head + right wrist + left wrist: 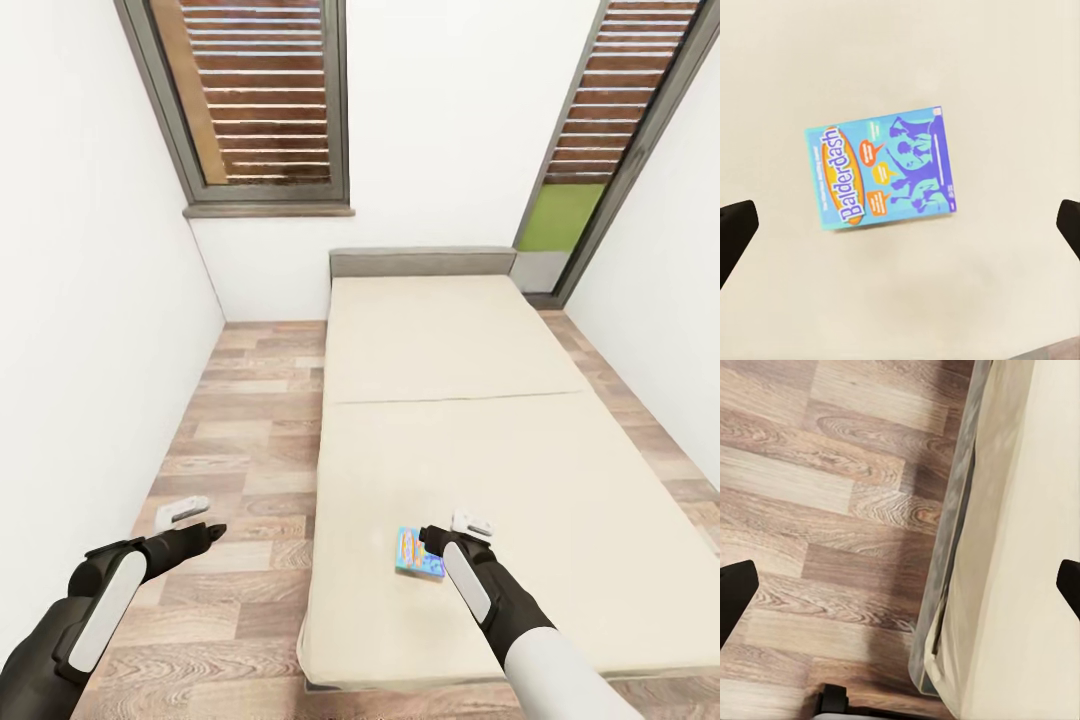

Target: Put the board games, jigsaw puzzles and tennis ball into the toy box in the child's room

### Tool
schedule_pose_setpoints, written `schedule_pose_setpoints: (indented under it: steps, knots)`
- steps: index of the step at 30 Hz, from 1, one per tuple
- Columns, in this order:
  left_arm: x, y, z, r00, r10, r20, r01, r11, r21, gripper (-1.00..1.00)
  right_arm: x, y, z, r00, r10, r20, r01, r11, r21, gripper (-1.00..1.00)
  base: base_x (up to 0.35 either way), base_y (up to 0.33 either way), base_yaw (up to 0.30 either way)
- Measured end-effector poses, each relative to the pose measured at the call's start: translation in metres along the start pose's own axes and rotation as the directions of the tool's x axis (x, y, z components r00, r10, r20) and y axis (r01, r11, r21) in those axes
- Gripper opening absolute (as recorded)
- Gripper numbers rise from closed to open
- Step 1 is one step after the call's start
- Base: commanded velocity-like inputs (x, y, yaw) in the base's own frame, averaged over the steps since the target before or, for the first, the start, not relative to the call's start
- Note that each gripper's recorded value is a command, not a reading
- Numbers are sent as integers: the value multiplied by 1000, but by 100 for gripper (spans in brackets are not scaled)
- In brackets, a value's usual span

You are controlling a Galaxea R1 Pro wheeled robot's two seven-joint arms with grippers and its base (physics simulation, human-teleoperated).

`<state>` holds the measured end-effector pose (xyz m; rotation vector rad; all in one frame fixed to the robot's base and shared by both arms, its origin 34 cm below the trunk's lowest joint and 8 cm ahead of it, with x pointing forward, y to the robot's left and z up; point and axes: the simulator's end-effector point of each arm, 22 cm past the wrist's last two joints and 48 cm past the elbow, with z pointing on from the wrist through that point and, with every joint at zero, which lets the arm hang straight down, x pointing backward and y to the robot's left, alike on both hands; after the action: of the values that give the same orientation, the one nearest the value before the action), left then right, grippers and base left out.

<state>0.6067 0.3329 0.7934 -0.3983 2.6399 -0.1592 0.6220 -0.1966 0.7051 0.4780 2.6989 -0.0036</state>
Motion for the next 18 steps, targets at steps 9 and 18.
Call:
schedule_pose_setpoints:
  steps: [9, 18]
  knots:
    - [6, 3, 5, 1000, 0, -14, 0, 1000, -6, 100, 7, -2, 5, 1000, -1, -14, 1, 1000, 5, 100, 0, 0, 0]
    - [12, 5, 10, 1000, 0, -28, 0, 1000, -11, 100, 14, -4, 10, 1000, -2, -28, 2, 1000, 10, 100, 0, 0, 0]
